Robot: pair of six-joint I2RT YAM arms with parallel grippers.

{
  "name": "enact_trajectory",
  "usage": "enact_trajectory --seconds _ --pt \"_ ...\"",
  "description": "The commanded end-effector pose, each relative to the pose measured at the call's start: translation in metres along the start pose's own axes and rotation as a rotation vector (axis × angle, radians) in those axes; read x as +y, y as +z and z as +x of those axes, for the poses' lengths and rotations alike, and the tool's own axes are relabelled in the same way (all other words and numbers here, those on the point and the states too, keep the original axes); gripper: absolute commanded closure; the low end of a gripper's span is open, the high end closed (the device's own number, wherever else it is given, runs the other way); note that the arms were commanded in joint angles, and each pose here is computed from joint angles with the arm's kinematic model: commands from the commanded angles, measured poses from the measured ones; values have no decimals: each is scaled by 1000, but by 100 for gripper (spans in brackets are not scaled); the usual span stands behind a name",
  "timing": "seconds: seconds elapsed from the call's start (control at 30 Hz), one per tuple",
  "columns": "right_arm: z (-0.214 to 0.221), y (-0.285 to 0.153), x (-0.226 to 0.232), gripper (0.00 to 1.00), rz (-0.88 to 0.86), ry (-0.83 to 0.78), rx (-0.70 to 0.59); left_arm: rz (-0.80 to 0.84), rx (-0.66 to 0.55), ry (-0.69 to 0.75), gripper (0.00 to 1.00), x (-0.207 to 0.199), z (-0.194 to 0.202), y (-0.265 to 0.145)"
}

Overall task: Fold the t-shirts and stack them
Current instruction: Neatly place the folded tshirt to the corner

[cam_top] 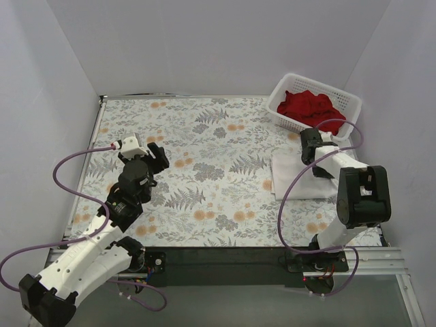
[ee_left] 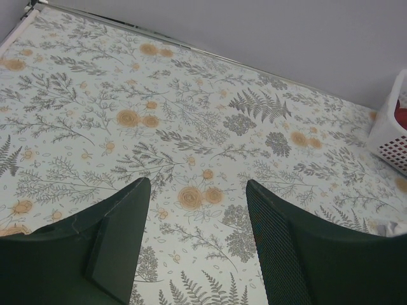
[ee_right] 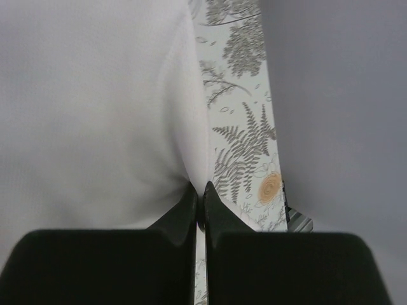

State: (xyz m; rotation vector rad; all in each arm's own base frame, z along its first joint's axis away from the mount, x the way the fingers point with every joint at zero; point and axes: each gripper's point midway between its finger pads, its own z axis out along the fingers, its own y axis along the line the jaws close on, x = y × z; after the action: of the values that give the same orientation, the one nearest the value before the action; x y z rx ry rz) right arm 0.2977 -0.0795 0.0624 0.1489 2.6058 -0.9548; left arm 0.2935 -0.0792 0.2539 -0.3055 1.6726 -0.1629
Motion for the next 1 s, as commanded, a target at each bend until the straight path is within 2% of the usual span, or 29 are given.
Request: enact_trajectory --seconds 0.0,0.3,0.57,0.73,0.77,0.8,0.83,0.9,0.97 --pt "-35 5 -44 99 124 128 -74 -17 -42 3 40 5 -8 -3" --pt "-43 42 -76 99 189 152 -29 -6 -34 18 40 2 -2 -1" --pt "-45 55 -110 99 247 186 -18 -2 -8 35 40 0 7 4" --pt "-57 55 -124 88 253 204 -50 5 -6 38 40 -2 8 4" --pt "-60 55 -126 85 260 197 -52 6 -1 43 40 -2 10 5" --pt "-61 56 -128 75 262 203 -51 14 0 43 40 -4 10 5" --pt "-61 57 -127 69 261 200 -51 17 -2 39 40 -4 10 5" --pt "-62 57 -130 60 272 219 -50 17 -2 41 40 -4 10 4" --pt "-63 51 -131 55 260 244 -58 17 -4 40 40 -4 10 5"
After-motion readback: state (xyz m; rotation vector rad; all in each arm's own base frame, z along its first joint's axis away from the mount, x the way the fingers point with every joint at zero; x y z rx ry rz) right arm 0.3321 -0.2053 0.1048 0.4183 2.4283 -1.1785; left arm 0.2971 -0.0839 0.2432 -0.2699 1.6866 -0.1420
